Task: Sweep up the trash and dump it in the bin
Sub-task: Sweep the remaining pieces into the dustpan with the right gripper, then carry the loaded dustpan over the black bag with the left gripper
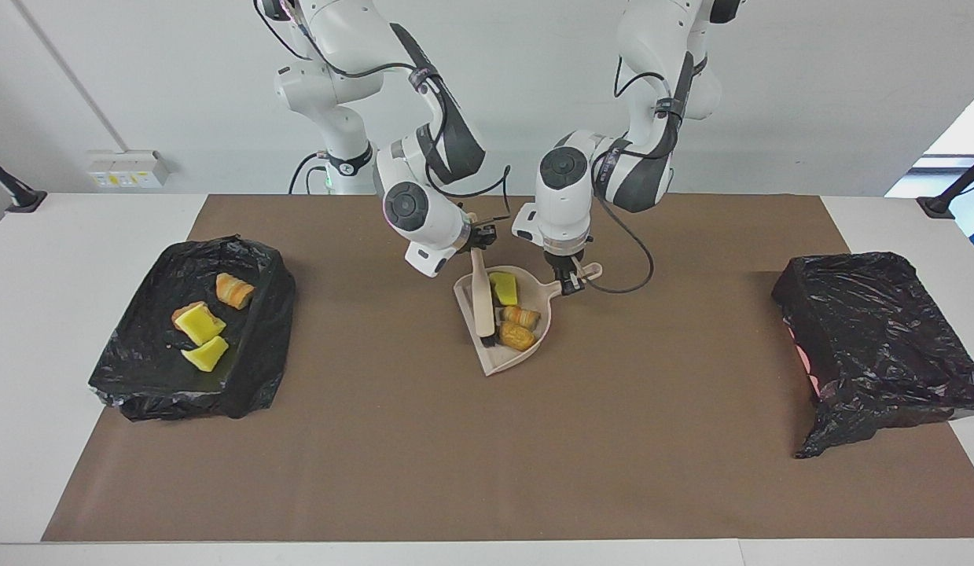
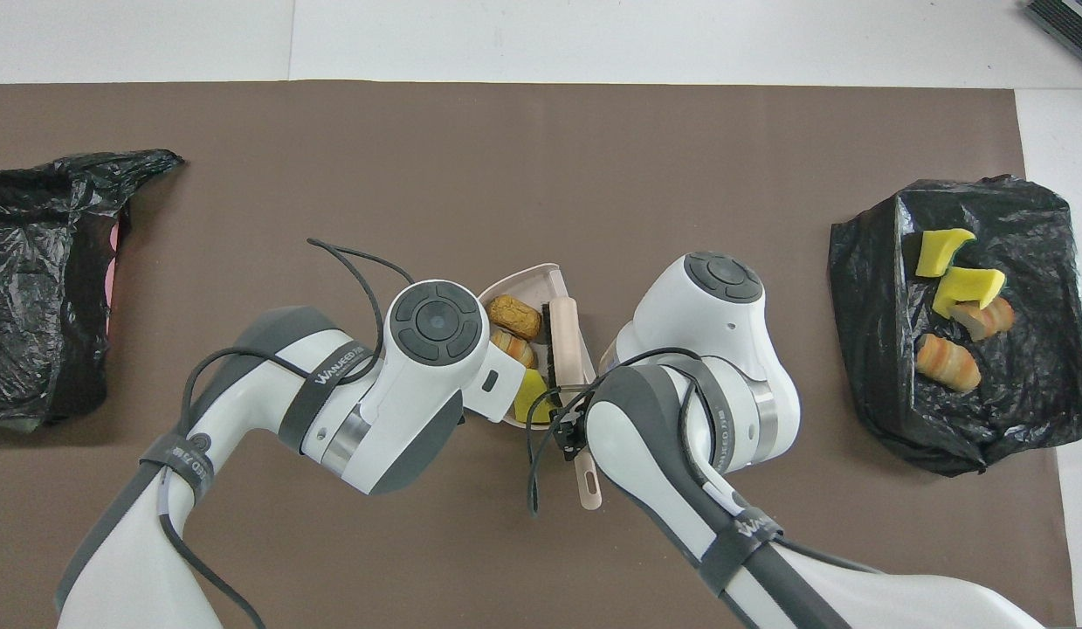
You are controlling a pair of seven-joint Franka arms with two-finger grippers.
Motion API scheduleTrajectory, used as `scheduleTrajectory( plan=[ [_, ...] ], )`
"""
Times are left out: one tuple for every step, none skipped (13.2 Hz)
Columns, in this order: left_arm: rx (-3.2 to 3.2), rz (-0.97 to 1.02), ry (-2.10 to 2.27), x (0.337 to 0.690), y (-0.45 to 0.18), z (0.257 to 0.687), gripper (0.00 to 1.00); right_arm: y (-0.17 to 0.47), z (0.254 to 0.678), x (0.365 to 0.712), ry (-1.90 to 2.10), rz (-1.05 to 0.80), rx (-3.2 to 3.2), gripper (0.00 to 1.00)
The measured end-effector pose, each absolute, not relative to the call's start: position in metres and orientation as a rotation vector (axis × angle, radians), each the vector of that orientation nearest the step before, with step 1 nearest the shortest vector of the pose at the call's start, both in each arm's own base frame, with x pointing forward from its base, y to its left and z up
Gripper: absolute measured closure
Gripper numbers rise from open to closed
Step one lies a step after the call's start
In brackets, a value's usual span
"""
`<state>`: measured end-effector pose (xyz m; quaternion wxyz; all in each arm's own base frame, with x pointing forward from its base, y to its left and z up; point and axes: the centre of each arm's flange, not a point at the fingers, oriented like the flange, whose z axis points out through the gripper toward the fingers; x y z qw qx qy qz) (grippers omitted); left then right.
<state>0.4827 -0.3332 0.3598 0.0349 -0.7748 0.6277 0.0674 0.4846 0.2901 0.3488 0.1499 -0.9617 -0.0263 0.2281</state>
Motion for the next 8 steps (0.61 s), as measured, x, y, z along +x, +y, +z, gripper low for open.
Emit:
scheduleTrajectory(
  plan=[
    [-2.363, 0.209, 1.956, 0.486, -0.328, 0.36, 0.68, 0.288, 0.357, 0.485, -0.047, 0.635, -2.795, 0.73],
    [-2.349, 0.209, 1.977, 0.491, -0.321, 0.361, 0.68, 0.286, 0.37, 0.485, -0.003, 0.605, -2.822, 0.73],
    [-2.343, 0.208, 1.989, 0.496, -0.313, 0.362, 0.68, 0.285, 0.385, 0.484, 0.047, 0.572, -2.841, 0.73],
    [-2.333, 0.201, 2.004, 0.502, -0.302, 0.366, 0.68, 0.283, 0.403, 0.482, 0.104, 0.537, -2.857, 0.73],
    [-2.322, 0.189, 2.021, 0.508, -0.293, 0.371, 0.68, 0.282, 0.418, 0.479, 0.152, 0.509, -2.875, 0.73],
    [-2.314, 0.17, 2.032, 0.513, -0.282, 0.38, 0.68, 0.282, 0.431, 0.473, 0.198, 0.497, -2.893, 0.73],
    [-2.314, 0.147, 2.032, 0.518, -0.27, 0.39, 0.68, 0.287, 0.441, 0.465, 0.22, 0.496, -2.917, 0.73],
    [-2.318, 0.126, 2.027, 0.524, -0.255, 0.402, 0.68, 0.296, 0.447, 0.453, 0.222, 0.494, -2.94, 0.73]
  ],
)
